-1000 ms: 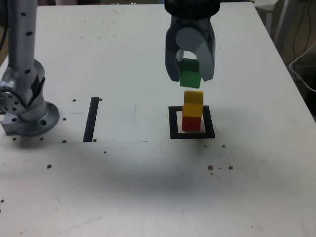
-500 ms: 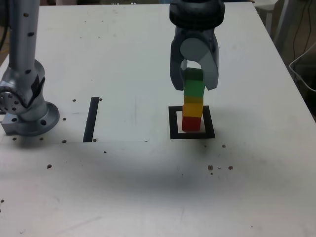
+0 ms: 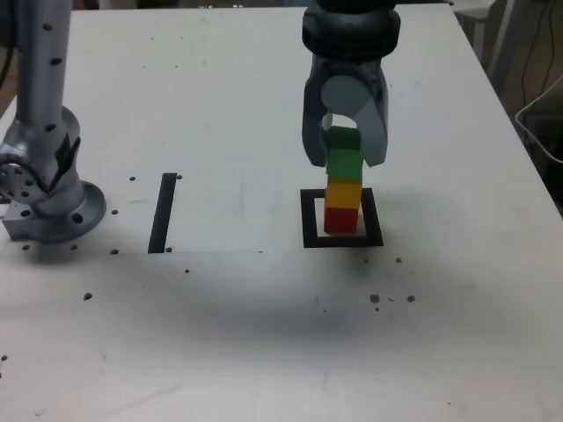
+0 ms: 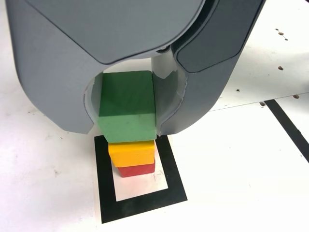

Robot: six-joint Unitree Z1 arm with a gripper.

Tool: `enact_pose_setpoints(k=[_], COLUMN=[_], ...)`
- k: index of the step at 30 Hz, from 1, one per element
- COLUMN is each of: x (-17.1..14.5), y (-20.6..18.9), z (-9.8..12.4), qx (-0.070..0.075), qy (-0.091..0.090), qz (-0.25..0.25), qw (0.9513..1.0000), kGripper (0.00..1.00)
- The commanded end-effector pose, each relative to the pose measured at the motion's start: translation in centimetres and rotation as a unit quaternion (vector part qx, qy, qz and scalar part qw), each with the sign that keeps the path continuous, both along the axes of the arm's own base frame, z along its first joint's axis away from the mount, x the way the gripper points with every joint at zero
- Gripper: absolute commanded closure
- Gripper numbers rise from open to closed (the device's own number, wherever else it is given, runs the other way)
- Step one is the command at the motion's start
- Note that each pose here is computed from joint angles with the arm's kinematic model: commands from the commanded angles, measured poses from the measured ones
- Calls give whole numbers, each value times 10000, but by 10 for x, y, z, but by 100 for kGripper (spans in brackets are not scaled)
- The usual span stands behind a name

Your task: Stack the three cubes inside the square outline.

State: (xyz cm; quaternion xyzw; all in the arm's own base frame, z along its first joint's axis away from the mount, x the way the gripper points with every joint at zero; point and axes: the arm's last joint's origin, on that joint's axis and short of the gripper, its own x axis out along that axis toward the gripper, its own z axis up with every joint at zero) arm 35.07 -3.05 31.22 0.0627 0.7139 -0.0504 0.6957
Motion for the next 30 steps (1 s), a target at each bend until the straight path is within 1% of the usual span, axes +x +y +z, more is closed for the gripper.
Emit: enact_pose_setpoints(k=[1, 3, 6, 7, 8, 10, 12, 20, 25, 28, 30], x=[1, 1, 1, 0, 0, 0, 0, 0, -4, -10, -17], y=[-1, -1, -1, -1, -1, -1, -1, 0, 0, 1, 3], z=[-3, -4, -4, -4, -4, -4, -4, -4, 1, 9, 16], qx=[-16, -27, -28, -24, -18, -5, 6, 18, 27, 41, 51], qy=[41, 54, 62, 63, 64, 66, 65, 55, 29, -34, -122], qz=[2, 2, 2, 2, 1, 1, 1, 1, 0, 0, 18], qw=[10000, 10000, 10000, 10000, 10000, 10000, 10000, 10000, 10000, 10000, 9999], kGripper=[71, 56, 27, 18, 11, 3, 1, 1, 1, 1, 1])
